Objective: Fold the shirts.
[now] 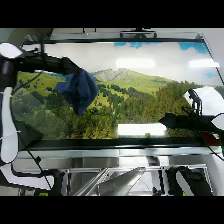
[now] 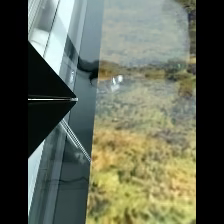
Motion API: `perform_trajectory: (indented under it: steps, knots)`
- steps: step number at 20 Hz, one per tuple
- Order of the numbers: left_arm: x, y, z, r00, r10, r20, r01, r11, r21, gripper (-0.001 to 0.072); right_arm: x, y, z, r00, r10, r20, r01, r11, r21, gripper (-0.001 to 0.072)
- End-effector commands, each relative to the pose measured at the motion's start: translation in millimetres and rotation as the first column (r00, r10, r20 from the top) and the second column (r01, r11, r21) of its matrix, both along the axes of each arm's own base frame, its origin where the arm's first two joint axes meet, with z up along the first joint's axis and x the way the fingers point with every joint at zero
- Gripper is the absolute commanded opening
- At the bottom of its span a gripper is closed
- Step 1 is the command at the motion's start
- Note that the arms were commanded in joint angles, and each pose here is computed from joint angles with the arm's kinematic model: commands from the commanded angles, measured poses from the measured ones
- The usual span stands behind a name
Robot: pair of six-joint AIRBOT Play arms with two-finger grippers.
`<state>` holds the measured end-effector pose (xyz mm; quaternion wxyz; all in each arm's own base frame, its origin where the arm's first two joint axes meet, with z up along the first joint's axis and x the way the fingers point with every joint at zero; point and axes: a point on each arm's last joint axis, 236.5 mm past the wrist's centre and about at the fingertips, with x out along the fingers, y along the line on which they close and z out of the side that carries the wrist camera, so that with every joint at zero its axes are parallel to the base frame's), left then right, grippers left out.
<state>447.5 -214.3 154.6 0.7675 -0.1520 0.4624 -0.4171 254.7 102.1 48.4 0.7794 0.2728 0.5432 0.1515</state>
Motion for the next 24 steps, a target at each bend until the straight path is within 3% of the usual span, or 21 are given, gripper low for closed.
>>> perform_trajectory:
  steps: [1,3,5,8,12,13,14,15,17,18,19,24]
  knots:
    - [-22,-59,-25,0.991,-0.126,-0.045,0.126,0.992,0.009,0.0400,2,0,1,0.999,0.021,0.027,-0.020,1.000,-0.012,0.0021]
    - [-20,-55,-30,0.991,-0.118,-0.060,0.118,0.993,0.011,0.0720,3,0,1,0.999,0.027,0.034,-0.026,1.000,-0.015,0.0023]
    - [-8,-27,-28,0.996,-0.067,-0.063,0.069,0.997,0.033,0.0720,8,3,3,0.999,0.016,0.044,-0.016,1.000,0.011,0.0027]
    - [2,48,-49,0.990,0.044,-0.135,-0.023,0.988,0.155,0.0720,22,31,17,0.985,0.093,0.144,-0.108,0.990,0.095,0.0028]
    - [-28,108,-112,0.931,0.153,-0.332,-0.103,0.981,0.165,0.0720,44,75,4,0.971,0.157,0.179,-0.188,0.967,0.170,0.0028]
    - [-35,115,-131,0.914,0.179,-0.365,-0.125,0.978,0.166,0.0720,52,89,-7,0.958,0.195,0.209,-0.230,0.960,0.160,0.0112]
    - [-38,120,-150,0.899,0.208,-0.385,-0.153,0.973,0.170,0.0720,61,105,-15,0.944,0.220,0.245,-0.264,0.951,0.161,0.0309]
    - [-40,124,-169,0.890,0.237,-0.389,-0.179,0.967,0.180,0.0719,72,125,-22,0.926,0.248,0.286,-0.303,0.939,0.165,0.0401]
    - [-41,118,-195,0.893,0.238,-0.383,-0.184,0.968,0.173,0.0719,91,165,-34,0.884,0.310,0.350,-0.382,0.911,0.157,0.0416]
    - [-43,110,-202,0.894,0.227,-0.387,-0.180,0.972,0.153,0.0718,99,185,-42,0.860,0.355,0.367,-0.430,0.891,0.146,0.0500]
    - [-42,102,-210,0.894,0.221,-0.389,-0.180,0.974,0.139,0.0718,108,202,-49,0.844,0.390,0.368,-0.465,0.874,0.140,0.0532]
    - [-37,77,-240,0.901,0.213,-0.379,-0.162,0.973,0.164,0.0700,155,265,-72,0.850,0.415,0.325,-0.492,0.845,0.208,0.0529]
